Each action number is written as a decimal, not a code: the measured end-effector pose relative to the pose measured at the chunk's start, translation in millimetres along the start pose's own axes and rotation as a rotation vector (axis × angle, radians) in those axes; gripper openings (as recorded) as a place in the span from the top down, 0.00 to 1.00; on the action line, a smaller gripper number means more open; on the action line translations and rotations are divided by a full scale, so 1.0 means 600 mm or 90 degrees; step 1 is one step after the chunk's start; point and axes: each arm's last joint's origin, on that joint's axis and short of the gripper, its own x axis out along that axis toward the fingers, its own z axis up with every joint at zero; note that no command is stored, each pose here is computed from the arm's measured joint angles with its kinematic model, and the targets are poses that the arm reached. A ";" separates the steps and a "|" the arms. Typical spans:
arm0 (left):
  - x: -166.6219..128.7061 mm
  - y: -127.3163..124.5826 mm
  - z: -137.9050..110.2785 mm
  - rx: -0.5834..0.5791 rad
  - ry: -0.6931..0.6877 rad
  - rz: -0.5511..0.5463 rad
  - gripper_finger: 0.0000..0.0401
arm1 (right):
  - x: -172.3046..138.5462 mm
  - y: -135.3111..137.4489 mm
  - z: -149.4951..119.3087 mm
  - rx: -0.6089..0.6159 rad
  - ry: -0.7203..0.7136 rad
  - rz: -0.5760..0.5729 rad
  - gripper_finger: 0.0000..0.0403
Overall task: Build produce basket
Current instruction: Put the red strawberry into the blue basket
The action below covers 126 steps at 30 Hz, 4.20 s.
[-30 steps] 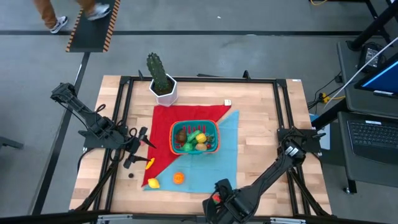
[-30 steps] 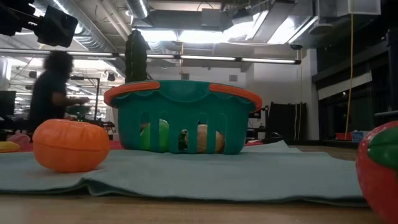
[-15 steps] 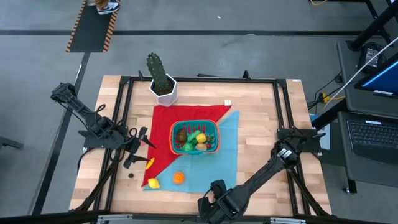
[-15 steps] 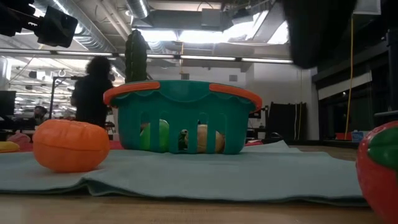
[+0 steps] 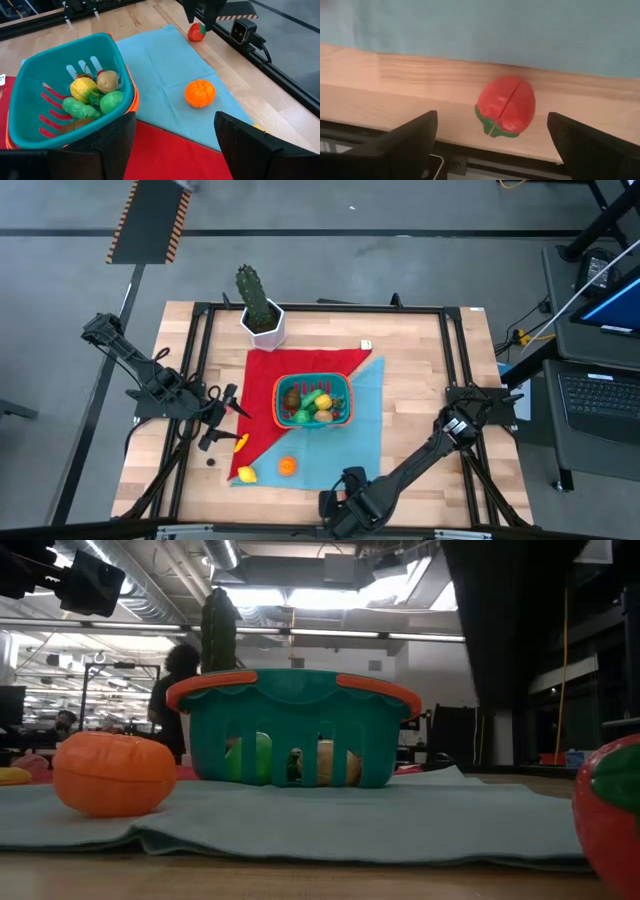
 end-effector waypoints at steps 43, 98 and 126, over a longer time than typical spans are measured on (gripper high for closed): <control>0.000 0.000 -0.007 0.025 0.028 0.000 0.34 | 0.043 0.006 0.018 0.064 0.007 -0.070 0.16; 0.000 0.000 -0.007 0.022 0.027 0.000 0.34 | -0.123 0.014 0.028 -0.267 -0.542 0.160 0.53; 0.000 0.000 -0.007 0.019 0.027 0.001 0.34 | -0.116 0.073 0.128 -0.366 -0.668 0.052 0.53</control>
